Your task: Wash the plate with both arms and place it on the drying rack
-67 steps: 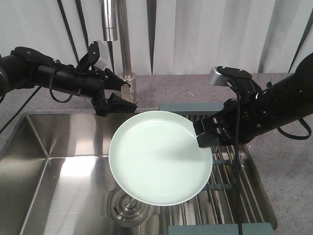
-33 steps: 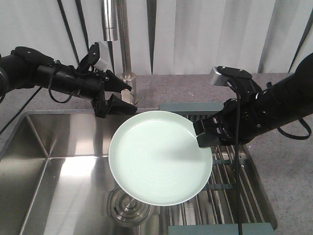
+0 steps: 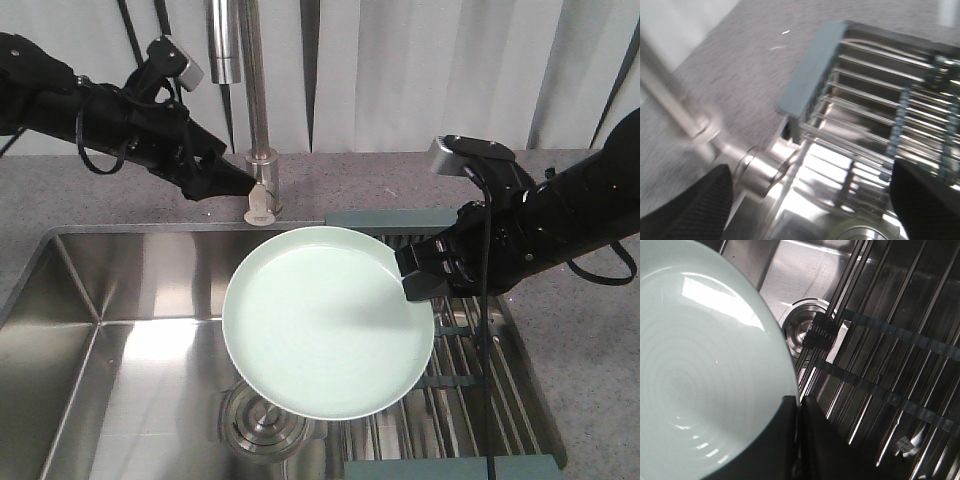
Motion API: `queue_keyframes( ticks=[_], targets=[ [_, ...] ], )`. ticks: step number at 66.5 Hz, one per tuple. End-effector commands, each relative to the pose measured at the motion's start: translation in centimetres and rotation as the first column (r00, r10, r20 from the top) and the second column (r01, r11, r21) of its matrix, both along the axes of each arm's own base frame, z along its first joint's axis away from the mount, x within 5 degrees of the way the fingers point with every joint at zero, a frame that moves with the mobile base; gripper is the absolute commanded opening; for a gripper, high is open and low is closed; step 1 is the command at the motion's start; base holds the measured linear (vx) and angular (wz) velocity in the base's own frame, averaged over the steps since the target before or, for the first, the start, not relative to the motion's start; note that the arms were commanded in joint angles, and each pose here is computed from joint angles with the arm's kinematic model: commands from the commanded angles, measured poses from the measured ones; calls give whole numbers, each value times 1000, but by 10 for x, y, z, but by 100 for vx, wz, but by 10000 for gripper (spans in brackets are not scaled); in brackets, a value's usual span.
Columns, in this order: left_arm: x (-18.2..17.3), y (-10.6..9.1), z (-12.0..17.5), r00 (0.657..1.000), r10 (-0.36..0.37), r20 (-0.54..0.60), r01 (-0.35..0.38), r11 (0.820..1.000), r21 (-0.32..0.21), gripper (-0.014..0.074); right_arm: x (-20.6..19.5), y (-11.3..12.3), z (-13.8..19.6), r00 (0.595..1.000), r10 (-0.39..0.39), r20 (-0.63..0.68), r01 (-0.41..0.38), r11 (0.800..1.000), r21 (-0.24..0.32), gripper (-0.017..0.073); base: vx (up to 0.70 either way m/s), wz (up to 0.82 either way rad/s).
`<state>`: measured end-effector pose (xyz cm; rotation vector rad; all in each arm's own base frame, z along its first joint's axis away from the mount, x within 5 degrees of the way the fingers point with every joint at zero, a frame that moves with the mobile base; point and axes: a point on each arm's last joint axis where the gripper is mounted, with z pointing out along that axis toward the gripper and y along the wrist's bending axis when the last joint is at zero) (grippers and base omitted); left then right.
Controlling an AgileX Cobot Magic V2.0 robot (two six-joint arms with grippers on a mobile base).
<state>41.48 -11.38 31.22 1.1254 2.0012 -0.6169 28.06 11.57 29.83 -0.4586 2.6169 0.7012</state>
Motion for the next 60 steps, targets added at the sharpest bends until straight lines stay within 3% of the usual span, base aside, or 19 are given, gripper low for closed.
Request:
queue_keyframes(
  ticks=[1, 7, 15, 25, 30, 46, 60],
  targets=[
    [-13, 9, 47, 981, 193, 29, -192, 981, -29, 585, -2, 0, 20, 997, -22, 73, 18, 998, 53, -1, 0, 0],
    [-18, 19, 57, 941, 339, -3, -339, 941, 6, 585, -2, 0, 20, 997, -22, 73, 18, 998, 53, -1, 0, 0],
    [-24, 33, 66, 854, 519, -36, -517, 854, 52, 585, -2, 0, 20, 997, -22, 73, 18, 998, 53, -1, 0, 0],
    [-36, 47, 73, 749, 659, -73, -649, 751, 116, 585, -2, 0, 20, 997, -22, 73, 18, 998, 53, -1, 0, 0],
    [-47, 52, 73, 714, 696, -81, -685, 718, 127, 585, -2, 0, 20, 997, -22, 73, 18, 998, 53, -1, 0, 0],
    [-98, 60, 68, 679, 732, -64, -730, 682, 55, 585, -2, 0, 20, 997, -22, 73, 18, 998, 53, -1, 0, 0],
    [-152, 68, 64, 666, 744, -49, -745, 667, 10, 585, -2, 0, 20, 997, -22, 73, 18, 998, 53, -1, 0, 0]
  ],
)
